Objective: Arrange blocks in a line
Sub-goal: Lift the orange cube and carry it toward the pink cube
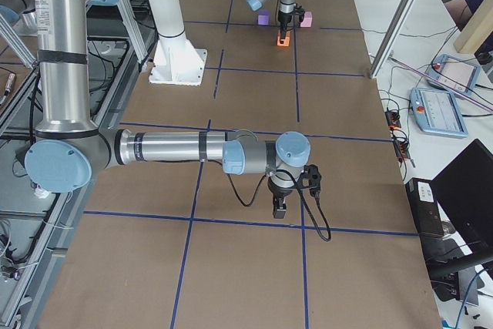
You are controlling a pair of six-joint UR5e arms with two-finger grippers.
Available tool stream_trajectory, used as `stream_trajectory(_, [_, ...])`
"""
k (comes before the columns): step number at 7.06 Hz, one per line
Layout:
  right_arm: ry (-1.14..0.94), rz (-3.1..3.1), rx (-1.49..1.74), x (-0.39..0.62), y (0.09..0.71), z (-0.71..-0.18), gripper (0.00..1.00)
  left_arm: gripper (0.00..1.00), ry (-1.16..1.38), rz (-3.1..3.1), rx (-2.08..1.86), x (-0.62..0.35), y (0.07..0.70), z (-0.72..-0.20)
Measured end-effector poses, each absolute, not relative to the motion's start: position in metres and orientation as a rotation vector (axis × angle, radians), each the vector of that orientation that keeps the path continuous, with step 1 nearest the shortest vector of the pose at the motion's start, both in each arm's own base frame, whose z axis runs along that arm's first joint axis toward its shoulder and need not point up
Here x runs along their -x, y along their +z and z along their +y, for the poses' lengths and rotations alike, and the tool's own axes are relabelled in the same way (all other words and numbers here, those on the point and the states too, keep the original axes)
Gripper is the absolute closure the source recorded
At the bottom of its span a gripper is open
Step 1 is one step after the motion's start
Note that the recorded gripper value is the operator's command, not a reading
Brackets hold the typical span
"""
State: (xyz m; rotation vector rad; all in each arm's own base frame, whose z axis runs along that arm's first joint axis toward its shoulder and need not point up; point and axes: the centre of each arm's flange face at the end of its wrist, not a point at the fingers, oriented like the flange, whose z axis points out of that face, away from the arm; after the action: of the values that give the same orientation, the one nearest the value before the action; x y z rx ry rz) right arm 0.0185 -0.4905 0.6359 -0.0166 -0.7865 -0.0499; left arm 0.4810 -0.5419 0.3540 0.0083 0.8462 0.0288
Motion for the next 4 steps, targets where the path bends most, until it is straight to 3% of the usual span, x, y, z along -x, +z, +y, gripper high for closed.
stream_trajectory(1, [-0.050,-0.786,0.017,-0.018,0.636,-0.491,0.00,0.87,0.029,0.848,-0.011,-0.481,0.353,-0.543])
stream_trajectory(4, [-0.050,-0.786,0.016,-0.018,0.636,-0.491,0.00,0.86,-0.008,0.894,-0.068,-0.430,0.315,-0.559])
